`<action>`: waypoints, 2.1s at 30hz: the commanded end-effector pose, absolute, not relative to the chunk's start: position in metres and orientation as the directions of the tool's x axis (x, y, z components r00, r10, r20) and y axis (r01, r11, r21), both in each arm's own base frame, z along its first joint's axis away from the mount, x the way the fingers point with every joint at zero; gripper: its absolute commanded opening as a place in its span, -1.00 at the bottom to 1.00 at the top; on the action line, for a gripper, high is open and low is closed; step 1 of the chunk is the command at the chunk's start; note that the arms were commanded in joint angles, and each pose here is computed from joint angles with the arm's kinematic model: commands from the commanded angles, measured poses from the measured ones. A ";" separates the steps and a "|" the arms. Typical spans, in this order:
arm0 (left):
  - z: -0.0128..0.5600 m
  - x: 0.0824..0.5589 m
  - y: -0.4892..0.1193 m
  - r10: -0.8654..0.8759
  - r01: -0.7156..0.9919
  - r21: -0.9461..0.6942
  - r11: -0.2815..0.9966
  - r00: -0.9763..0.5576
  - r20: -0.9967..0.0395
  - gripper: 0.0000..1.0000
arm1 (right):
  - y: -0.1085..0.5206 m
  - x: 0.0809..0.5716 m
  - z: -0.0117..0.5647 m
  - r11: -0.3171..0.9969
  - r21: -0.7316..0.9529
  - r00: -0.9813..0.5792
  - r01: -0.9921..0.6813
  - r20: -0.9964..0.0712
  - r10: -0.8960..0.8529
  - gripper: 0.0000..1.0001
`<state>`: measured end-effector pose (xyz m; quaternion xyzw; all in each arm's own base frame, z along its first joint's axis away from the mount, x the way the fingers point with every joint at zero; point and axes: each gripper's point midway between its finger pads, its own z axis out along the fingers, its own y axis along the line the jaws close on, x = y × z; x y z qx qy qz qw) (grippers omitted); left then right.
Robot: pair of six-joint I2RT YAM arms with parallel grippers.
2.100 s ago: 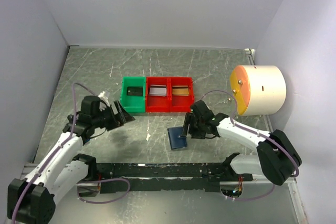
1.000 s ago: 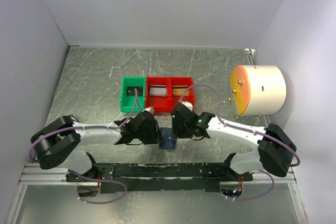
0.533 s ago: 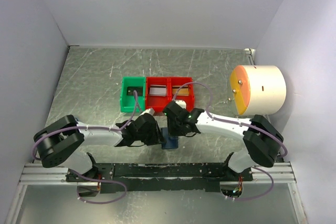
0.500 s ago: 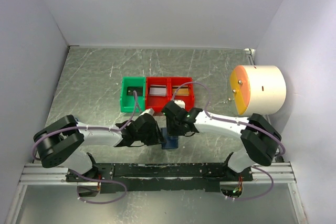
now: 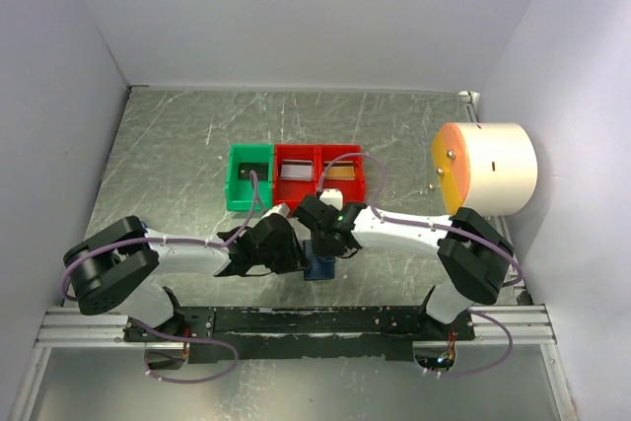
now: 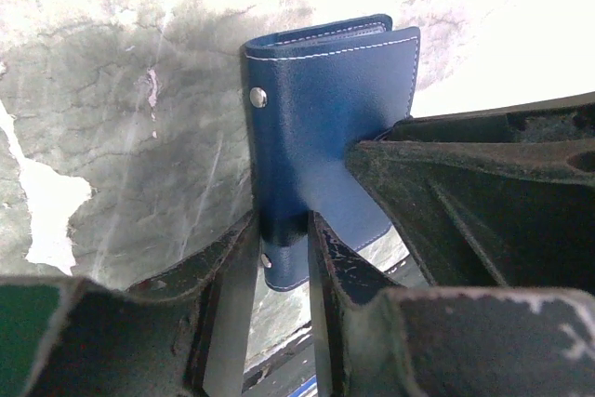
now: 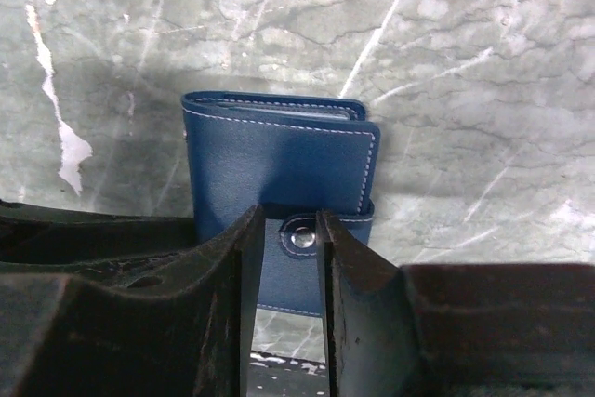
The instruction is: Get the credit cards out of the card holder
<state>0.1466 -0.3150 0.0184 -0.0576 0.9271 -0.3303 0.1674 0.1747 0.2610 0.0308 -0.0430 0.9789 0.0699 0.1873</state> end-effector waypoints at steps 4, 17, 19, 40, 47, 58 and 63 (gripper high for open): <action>-0.010 0.133 -0.290 -0.199 -0.036 -0.534 0.844 -0.948 -0.250 -0.26 | 0.216 0.156 0.015 0.990 -0.080 -0.938 -0.117 -0.320 -0.136 -0.38; -0.010 0.131 -0.282 -0.219 -0.058 -0.526 0.848 -0.943 -0.249 -0.25 | 0.235 0.158 0.016 0.991 -0.006 -0.933 -0.131 -0.336 -0.125 -0.77; -0.013 0.130 -0.277 -0.228 -0.075 -0.512 0.856 -0.943 -0.243 -0.25 | 0.243 0.157 0.017 0.989 0.053 -0.933 -0.136 -0.343 -0.110 -0.79; -0.025 0.126 -0.269 -0.249 -0.117 -0.479 0.870 -0.943 -0.222 -0.26 | 0.236 0.160 0.044 0.970 0.204 -0.928 -0.132 -0.371 -0.048 -1.00; -0.023 0.125 -0.266 -0.253 -0.119 -0.478 0.870 -0.941 -0.225 -0.26 | 0.205 0.155 0.042 0.989 0.127 -0.931 -0.077 -0.364 -0.026 -0.70; -0.014 0.129 -0.269 -0.242 -0.102 -0.477 0.873 -0.940 -0.242 -0.25 | 0.208 0.159 0.037 0.981 0.182 -0.937 -0.068 -0.349 0.000 -0.54; -0.013 0.128 -0.268 -0.249 -0.107 -0.481 0.870 -0.938 -0.242 -0.24 | 0.213 0.158 0.031 0.972 0.218 -0.941 -0.087 -0.337 -0.009 -0.63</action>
